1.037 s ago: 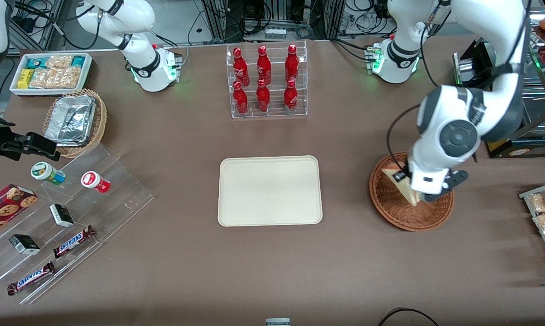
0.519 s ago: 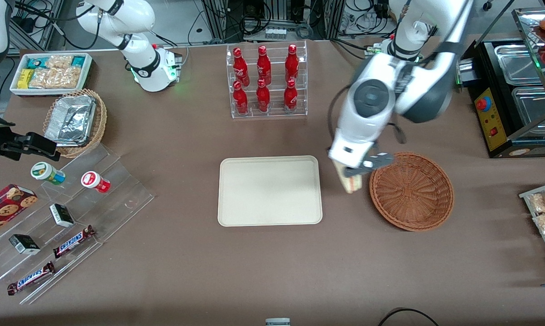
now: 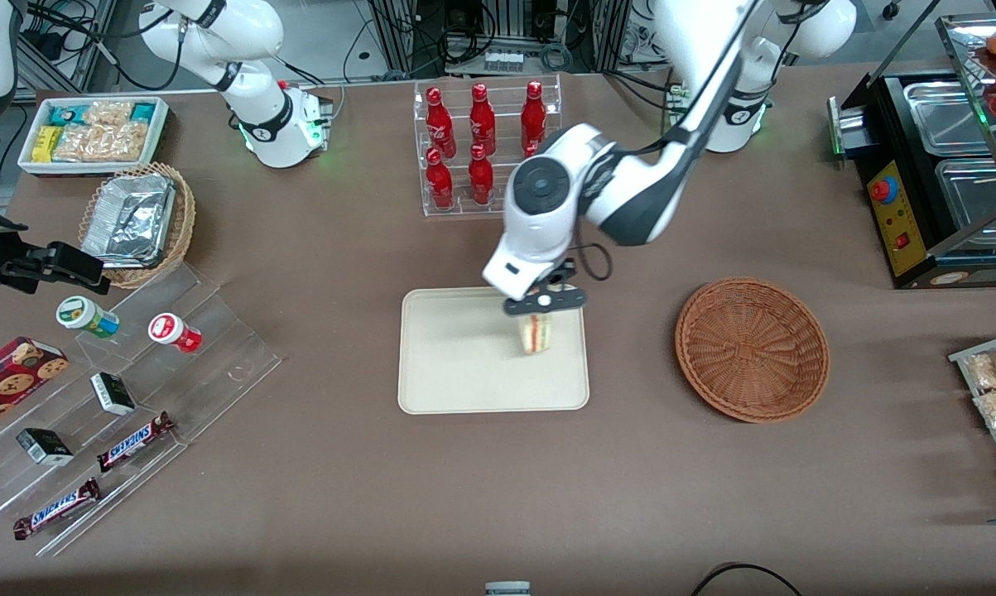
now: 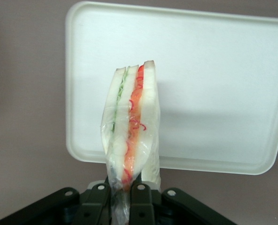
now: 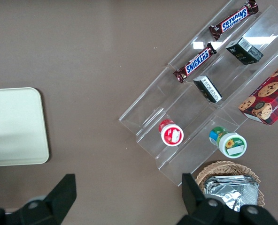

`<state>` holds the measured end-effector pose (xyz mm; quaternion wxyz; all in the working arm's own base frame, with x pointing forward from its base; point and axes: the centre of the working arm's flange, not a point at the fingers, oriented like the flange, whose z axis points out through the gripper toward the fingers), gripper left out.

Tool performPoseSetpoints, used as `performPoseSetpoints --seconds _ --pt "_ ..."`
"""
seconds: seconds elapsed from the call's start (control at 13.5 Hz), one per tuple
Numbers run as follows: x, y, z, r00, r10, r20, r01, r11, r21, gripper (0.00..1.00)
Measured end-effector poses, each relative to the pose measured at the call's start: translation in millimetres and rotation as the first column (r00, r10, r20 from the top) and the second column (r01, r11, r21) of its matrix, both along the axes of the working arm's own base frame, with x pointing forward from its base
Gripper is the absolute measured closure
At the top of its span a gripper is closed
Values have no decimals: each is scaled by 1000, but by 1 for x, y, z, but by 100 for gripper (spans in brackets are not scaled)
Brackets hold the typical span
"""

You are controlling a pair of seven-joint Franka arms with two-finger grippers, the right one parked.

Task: Place sandwich from basket to tray
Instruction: 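Lower the sandwich onto the cream tray and open the left gripper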

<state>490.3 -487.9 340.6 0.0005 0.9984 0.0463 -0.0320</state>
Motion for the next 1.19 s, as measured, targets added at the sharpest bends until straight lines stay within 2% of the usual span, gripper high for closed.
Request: performPoseSetpoints --seconds 0.22,0.37,0.59,1.04,1.19 --pt "4 -26 -25 1000 -23 0 23 1000 0 86" --pt "5 -37 -43 999 -40 4 40 999 13 86" --pt "8 -46 -68 997 -60 39 59 998 9 86" --pt "7 -54 -88 997 -73 37 72 997 17 85" --pt "5 -56 -88 996 -77 38 77 997 17 69"
